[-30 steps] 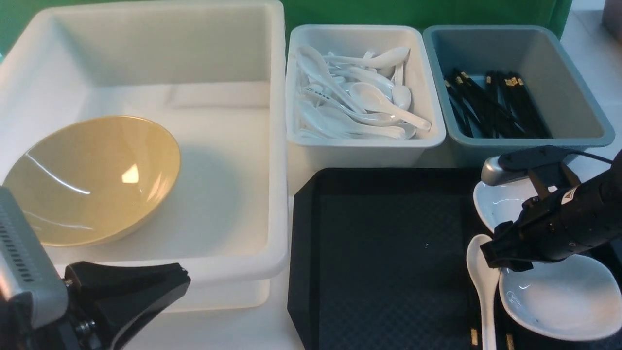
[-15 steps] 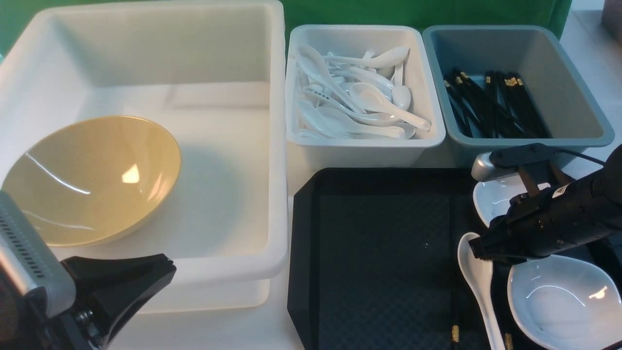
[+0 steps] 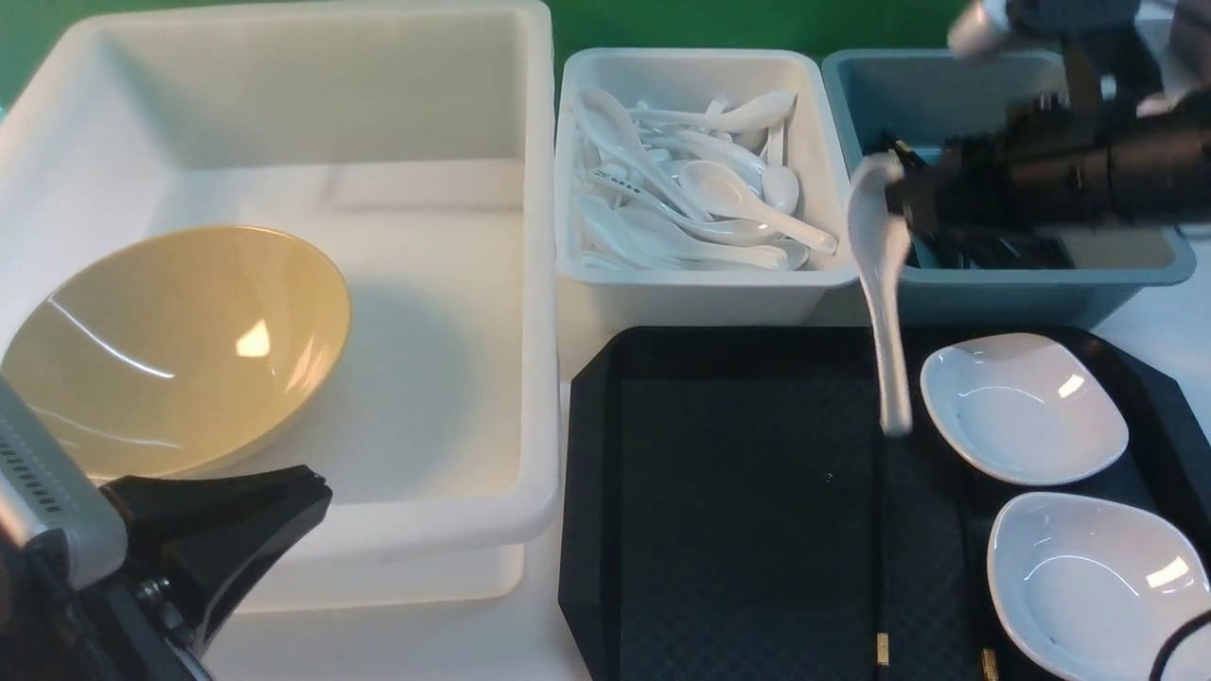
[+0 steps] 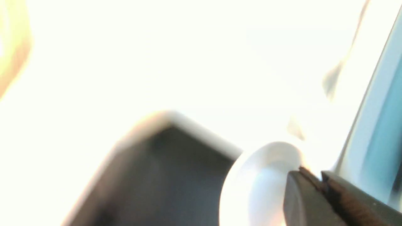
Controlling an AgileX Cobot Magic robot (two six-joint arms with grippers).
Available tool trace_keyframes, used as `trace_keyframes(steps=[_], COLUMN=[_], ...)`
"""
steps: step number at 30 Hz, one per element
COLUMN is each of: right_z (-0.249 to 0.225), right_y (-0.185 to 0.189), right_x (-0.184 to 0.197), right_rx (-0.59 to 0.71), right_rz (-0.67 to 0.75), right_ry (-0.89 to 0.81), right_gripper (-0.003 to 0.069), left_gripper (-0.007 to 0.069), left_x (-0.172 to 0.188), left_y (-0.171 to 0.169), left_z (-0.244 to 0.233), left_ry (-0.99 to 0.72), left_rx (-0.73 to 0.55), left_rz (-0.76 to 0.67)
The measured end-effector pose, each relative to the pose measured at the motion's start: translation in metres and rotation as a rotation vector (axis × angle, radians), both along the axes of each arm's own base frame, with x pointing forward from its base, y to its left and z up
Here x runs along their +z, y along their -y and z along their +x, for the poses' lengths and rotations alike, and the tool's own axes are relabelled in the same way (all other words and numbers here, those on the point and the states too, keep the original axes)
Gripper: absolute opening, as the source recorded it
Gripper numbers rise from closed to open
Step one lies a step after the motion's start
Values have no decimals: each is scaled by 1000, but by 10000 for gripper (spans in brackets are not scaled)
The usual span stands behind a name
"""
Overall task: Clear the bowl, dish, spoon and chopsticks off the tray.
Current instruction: Use the right arm to put the soup spoon into the small storage box in the middle, then use the right arm to grab the plate
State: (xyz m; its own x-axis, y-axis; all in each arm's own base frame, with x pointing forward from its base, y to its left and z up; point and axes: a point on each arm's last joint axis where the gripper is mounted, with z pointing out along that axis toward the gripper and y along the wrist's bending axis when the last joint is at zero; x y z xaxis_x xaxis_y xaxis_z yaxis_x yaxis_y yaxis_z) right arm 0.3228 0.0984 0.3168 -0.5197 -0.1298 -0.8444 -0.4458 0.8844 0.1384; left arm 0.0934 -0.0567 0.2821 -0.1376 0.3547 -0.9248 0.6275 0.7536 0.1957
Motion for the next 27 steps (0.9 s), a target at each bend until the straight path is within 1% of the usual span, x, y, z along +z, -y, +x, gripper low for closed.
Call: trace_keyframes(steps=[1, 3, 6, 8, 9, 11, 12, 13, 16, 18, 19, 20, 21, 22, 23, 25, 27], right_z=[20, 44, 82, 105, 116, 127, 128, 132, 129, 119, 108, 97, 86, 73, 65, 47, 32], right_y=[-9, -21, -41, -51, -55, -58, -58, -55, -40, -23, -9, 4, 17, 29, 39, 55, 65], right_x=[18, 27, 19, 10, -1, -9, -11, -12, -2, 14, 27, 39, 43, 46, 45, 33, 18], right_rx=[-26, -35, -46, -38, -36, -33, -33, -35, 8, 47, 58, 32, 2, -32, -89, -169, -220], right_rz=[24, -8, -56, -78, -85, -94, -95, -101, -90, -38, -20, -1, -29, -106, -141, -274, -346], right_ry=[131, 248, 323, 343, 331, 331, 328, 327, 301, 236, 168, 102, 4, -90, -177, -346, -474], right_gripper=[58, 58, 64, 87, 117, 183, 192, 264, 385, 428, 440, 442, 441, 437, 435, 433, 432], left_gripper=[-11, -11, -11, -11, -11, -11, -11, -11, -11, -11, -11, -11, -11, -11, -11, -11, -11], left_x=[0, 0, 0, 1, 1, 0, 0, 0, -1, -2, -2, -2, -2, -1, -1, 1, 2], left_y=[0, 0, 0, 0, 0, 0, 0, 1, 2, 2, 2, 2, 2, 2, 2, 1, 1], left_z=[0, 0, 0, 0, 0, 0, 0, -1, -2, -2, -3, -3, -3, -2, -2, -1, 0], left_ry=[2, 0, 1, 0, 0, -3, -3, -9, -23, -30, -34, -36, -35, -32, -28, -20, -19], left_rx=[3, 4, 4, 4, 4, 0, 0, -6, -19, -26, -31, -32, -30, -24, -17, -3, 6], left_rz=[-4, -8, -9, -10, -11, -10, -10, -9, -8, -6, -5, -7, -10, -16, -24, -40, -60])
